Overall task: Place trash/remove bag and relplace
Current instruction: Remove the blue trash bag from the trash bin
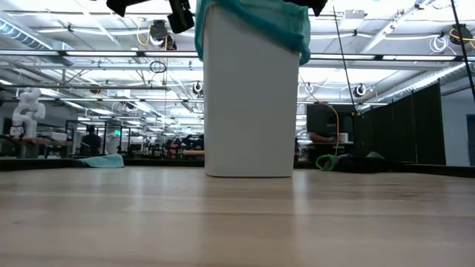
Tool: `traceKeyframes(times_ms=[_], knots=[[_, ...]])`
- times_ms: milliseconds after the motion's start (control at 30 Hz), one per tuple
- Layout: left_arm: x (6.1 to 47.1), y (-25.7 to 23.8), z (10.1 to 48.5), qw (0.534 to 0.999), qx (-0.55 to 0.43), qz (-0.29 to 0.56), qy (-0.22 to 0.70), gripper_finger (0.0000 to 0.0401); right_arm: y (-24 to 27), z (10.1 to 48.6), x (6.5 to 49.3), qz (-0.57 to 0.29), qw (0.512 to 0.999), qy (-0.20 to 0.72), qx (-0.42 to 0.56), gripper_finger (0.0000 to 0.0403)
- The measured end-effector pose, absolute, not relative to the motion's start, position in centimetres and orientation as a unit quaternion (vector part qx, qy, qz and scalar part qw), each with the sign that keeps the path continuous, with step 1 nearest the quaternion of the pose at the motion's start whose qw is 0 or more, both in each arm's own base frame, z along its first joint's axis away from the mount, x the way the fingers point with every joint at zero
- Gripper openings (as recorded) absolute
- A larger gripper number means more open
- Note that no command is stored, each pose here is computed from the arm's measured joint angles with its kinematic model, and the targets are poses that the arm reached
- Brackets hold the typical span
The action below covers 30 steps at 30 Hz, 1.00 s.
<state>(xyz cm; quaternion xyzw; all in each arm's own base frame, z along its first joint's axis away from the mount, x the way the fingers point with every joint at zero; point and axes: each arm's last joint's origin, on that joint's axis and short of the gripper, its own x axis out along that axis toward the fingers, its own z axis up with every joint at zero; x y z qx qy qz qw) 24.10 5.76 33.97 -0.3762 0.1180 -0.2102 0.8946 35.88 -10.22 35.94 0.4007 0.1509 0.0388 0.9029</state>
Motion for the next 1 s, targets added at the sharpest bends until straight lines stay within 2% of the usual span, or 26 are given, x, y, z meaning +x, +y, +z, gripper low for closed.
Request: traceKeyframes(times_ms=[200,633,900,1000], knots=[[24.0,5.5,32.9,0.877,-0.402,-0.203,0.170,0.0000,-9.7,35.8,36.0,0.044,0.904,0.162,0.392,0.0086],[23.9,5.7,32.7,0.884,-0.391,-0.190,0.171,0.0000,-9.5,35.7,36.0,0.046,0.903,0.167,0.392,0.0086],[21.8,7.4,32.4,0.912,-0.371,-0.041,0.169,0.0000,-8.1,35.6,36.3,0.062,0.902,0.179,0.388,0.0086],[21.2,8.2,32.9,0.923,-0.358,-0.013,0.145,0.0000,-8.0,35.5,36.3,0.058,0.902,0.181,0.388,0.0086]])
